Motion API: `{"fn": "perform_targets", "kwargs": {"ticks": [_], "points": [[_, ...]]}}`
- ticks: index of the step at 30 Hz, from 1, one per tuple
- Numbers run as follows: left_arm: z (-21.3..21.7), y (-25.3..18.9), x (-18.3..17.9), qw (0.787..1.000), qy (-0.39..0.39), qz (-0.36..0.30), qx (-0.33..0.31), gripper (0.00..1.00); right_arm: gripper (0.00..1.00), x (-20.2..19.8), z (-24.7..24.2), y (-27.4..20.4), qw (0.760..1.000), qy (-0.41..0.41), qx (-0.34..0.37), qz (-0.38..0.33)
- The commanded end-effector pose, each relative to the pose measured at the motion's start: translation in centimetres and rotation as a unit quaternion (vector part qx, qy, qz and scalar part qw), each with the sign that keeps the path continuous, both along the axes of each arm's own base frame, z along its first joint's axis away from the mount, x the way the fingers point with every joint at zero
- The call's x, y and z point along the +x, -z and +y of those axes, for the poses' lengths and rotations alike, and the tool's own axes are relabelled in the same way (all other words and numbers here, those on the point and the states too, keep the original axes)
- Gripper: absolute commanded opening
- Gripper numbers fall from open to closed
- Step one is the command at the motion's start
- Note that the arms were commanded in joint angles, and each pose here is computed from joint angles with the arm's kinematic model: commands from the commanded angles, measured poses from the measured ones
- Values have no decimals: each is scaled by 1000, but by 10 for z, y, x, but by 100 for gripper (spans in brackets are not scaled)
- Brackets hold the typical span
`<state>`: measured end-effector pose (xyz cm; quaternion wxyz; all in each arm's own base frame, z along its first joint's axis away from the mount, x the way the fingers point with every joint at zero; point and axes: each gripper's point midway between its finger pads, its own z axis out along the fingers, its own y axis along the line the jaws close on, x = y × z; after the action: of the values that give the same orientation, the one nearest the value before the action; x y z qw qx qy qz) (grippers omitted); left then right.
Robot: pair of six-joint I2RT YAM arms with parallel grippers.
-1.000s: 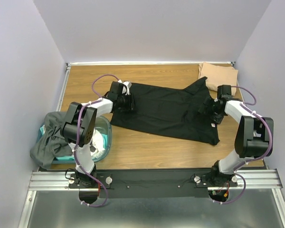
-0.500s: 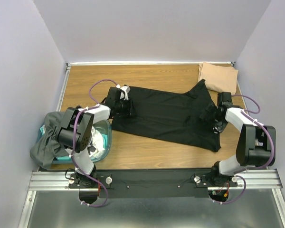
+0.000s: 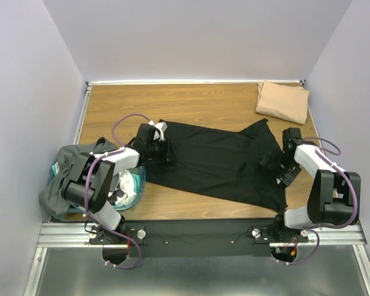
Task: Fold and stack the t-shirts
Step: Fold the tshirt
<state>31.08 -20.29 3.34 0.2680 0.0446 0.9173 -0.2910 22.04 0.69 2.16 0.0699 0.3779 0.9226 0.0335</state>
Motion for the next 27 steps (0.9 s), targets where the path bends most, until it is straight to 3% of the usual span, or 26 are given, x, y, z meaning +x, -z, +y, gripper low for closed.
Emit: {"fn": "perform_targets", "kwargs": {"ticks": [1,10,16,22,27], "points": [[2,1,-20,999,3,44,10,54,100,18,-8,-30,1000,7,-13,-26],[-19,-83,63,998,13,-59,11,56,99,132,-41,-98,981,-48,-90,-162],[-12,-88,105,997,5,-76,29,57,88,217,-44,-80,967,-89,-90,-223],[5,-94,132,996,-20,-85,27,56,70,255,-31,-44,962,-111,-50,-245],[15,-86,137,996,-33,-76,28,56,64,276,-35,-37,951,-122,-64,-275]]}}
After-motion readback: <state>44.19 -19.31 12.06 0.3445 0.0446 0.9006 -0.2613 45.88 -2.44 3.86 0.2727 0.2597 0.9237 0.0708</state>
